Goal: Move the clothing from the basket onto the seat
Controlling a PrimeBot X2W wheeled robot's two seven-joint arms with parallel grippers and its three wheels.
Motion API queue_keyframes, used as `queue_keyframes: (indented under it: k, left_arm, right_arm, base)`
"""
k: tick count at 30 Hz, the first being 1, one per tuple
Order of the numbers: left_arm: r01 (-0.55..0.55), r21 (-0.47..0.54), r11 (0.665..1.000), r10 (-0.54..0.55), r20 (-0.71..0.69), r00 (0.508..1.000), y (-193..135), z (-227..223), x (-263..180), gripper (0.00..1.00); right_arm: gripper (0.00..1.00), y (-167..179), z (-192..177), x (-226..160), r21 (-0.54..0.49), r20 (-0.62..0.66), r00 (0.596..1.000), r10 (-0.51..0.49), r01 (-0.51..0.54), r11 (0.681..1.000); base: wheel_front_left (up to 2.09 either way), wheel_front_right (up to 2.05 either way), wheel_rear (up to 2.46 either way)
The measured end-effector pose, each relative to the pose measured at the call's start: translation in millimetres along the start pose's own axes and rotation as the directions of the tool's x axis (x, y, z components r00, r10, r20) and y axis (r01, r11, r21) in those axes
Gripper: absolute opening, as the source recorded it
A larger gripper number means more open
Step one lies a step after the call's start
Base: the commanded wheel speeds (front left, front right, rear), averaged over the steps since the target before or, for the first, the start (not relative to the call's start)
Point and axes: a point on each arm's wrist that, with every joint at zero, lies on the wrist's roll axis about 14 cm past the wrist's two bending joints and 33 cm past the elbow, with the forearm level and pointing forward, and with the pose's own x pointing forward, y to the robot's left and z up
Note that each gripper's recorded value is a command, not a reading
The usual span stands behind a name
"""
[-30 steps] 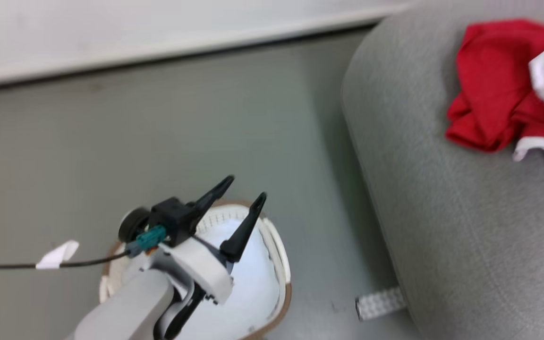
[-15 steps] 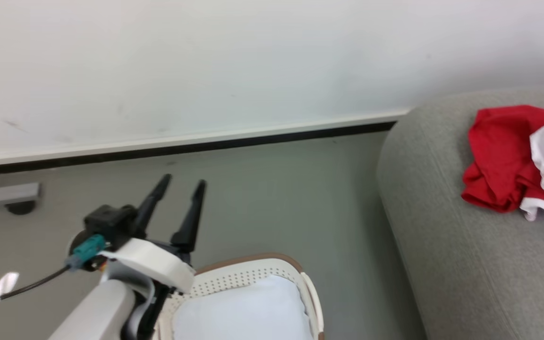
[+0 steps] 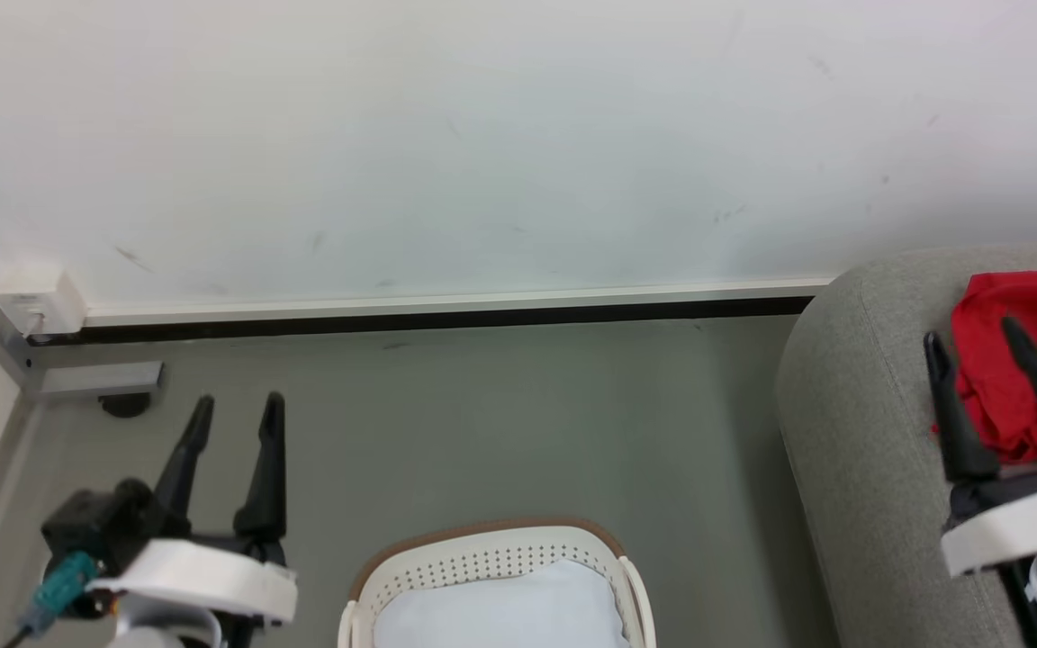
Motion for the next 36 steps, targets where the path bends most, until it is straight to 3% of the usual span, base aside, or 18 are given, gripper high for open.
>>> queue_keyframes:
  k: [8, 13, 36]
  left_arm:
    - [-0.041, 0.019, 0.999, 0.042, -0.050, 0.998, 7.2, -22.1, -22.9, 1.00]
    - [-0.056, 0.034, 0.998, 0.058, -0.067, 0.996, 9.3, -30.3, -30.9, 1.00]
    - [-0.045, 0.055, 0.997, 0.051, -0.101, 0.994, 6.1, -43.8, -32.4, 1.00]
  right_arm:
    - [1.00, 22.1, -43.5, -33.2, 0.114, -0.032, 0.998, -0.050, 0.053, 0.992]
    - [1.00, 32.4, -55.9, -44.3, 0.128, -0.056, 0.996, -0.064, 0.070, 0.989]
    - [1.00, 43.0, -56.0, -48.1, 0.150, -0.053, 0.996, -0.067, 0.074, 0.986]
  base:
    - [0.00, 0.00, 0.00]
    - [0.00, 0.00, 0.00]
    - [0.00, 0.00, 0.00]
